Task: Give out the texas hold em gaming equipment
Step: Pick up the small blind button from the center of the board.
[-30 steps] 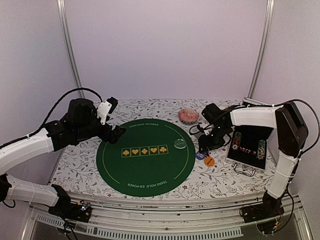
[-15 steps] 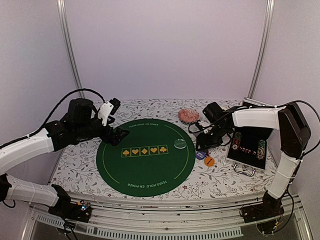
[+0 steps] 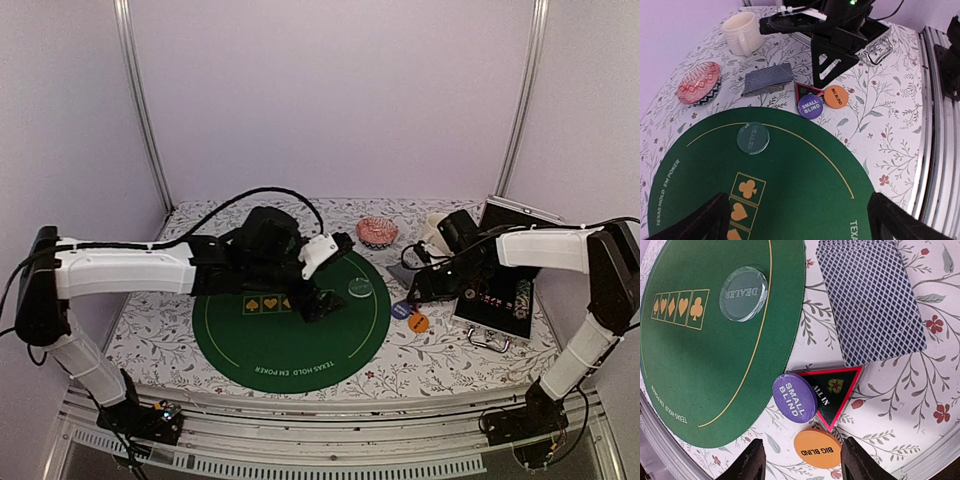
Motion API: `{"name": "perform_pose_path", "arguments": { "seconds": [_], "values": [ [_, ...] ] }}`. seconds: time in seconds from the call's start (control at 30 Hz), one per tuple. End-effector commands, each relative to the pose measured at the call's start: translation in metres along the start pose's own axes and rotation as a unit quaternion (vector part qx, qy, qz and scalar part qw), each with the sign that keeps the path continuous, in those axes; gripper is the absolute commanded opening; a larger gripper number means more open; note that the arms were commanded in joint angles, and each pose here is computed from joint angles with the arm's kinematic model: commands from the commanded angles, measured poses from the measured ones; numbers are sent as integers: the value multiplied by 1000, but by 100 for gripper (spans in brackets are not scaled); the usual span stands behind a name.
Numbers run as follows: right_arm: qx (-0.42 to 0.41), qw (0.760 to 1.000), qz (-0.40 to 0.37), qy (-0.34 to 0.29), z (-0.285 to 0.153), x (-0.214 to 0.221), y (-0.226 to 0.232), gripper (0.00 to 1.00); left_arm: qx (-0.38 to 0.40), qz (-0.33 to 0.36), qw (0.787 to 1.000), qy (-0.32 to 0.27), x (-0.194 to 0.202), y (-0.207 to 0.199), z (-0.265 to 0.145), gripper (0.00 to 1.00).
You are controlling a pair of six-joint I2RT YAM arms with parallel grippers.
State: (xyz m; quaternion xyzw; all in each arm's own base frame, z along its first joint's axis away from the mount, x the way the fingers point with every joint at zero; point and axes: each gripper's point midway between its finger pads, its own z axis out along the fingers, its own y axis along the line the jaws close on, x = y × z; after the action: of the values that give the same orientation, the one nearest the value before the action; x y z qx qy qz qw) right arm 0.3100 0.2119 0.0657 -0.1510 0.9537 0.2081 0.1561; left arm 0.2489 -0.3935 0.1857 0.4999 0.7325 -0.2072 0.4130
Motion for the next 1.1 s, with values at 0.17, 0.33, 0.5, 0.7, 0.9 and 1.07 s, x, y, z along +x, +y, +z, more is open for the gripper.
{"name": "perform_pose_path", "arguments": {
  "seconds": [0.17, 0.33, 0.5, 0.7, 0.9, 1.07],
  "values": [
    [-42, 998, -2, -44, -17, -6, -6, 53, 57, 70, 994, 58, 0, -22, 132, 96],
    [-63, 996, 1, -55, -16, -12, -4, 52, 83, 99, 986, 102, 16, -26, 189, 89],
    [-79, 996, 11, -43, -3, -13, -3, 46, 104, 125, 982, 97, 10, -28, 202, 86],
    [-101, 994, 21, -37, 3, -13, 2, 42, 101, 163, 976, 107, 14, -20, 208, 84],
    [-127, 991, 21, -34, 6, -15, 9, 38, 108, 152, 977, 100, 20, -5, 205, 80],
    [-125, 991, 31, -24, 16, -13, 3, 35, 103, 156, 979, 81, 25, 1, 197, 72]
  ]
}}
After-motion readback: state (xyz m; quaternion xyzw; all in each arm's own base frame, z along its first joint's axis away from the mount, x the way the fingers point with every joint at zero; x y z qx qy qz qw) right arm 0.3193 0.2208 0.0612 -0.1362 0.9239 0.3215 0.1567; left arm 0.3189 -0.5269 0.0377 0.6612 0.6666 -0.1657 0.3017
